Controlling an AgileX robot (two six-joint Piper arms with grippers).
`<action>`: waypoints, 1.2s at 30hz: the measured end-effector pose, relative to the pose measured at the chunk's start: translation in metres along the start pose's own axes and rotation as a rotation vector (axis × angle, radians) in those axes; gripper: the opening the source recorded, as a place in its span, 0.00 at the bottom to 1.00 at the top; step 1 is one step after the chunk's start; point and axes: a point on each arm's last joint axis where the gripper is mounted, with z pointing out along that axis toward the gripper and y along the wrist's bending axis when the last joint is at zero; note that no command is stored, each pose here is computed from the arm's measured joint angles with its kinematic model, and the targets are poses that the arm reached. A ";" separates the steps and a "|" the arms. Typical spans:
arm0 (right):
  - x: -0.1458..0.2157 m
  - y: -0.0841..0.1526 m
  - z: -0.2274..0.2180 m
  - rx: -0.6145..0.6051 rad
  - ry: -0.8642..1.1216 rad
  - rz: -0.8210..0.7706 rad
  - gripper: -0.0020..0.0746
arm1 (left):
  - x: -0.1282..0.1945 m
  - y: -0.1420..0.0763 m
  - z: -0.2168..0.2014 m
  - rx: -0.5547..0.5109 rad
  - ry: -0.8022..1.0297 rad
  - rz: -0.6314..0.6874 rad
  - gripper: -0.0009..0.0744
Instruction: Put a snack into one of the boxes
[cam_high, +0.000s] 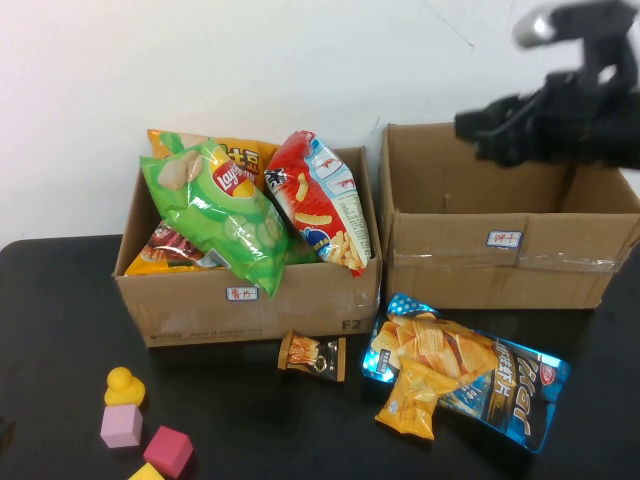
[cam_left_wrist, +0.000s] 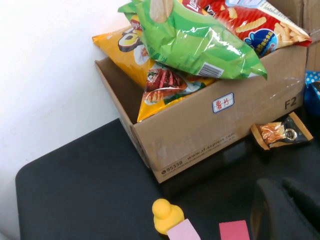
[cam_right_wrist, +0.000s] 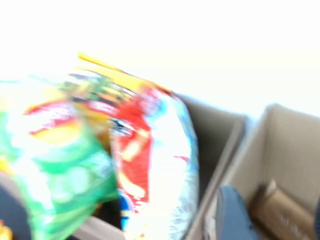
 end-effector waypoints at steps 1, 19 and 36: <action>-0.007 0.004 -0.011 -0.008 -0.016 -0.033 0.46 | 0.000 0.000 0.000 0.000 0.000 0.000 0.01; 0.017 -0.021 -0.110 0.468 0.663 -0.206 0.46 | 0.000 0.000 0.000 0.001 -0.002 0.000 0.01; 0.111 -0.009 -0.143 0.489 0.686 -0.004 0.45 | -0.006 -0.005 -0.001 0.055 -0.067 -0.052 0.01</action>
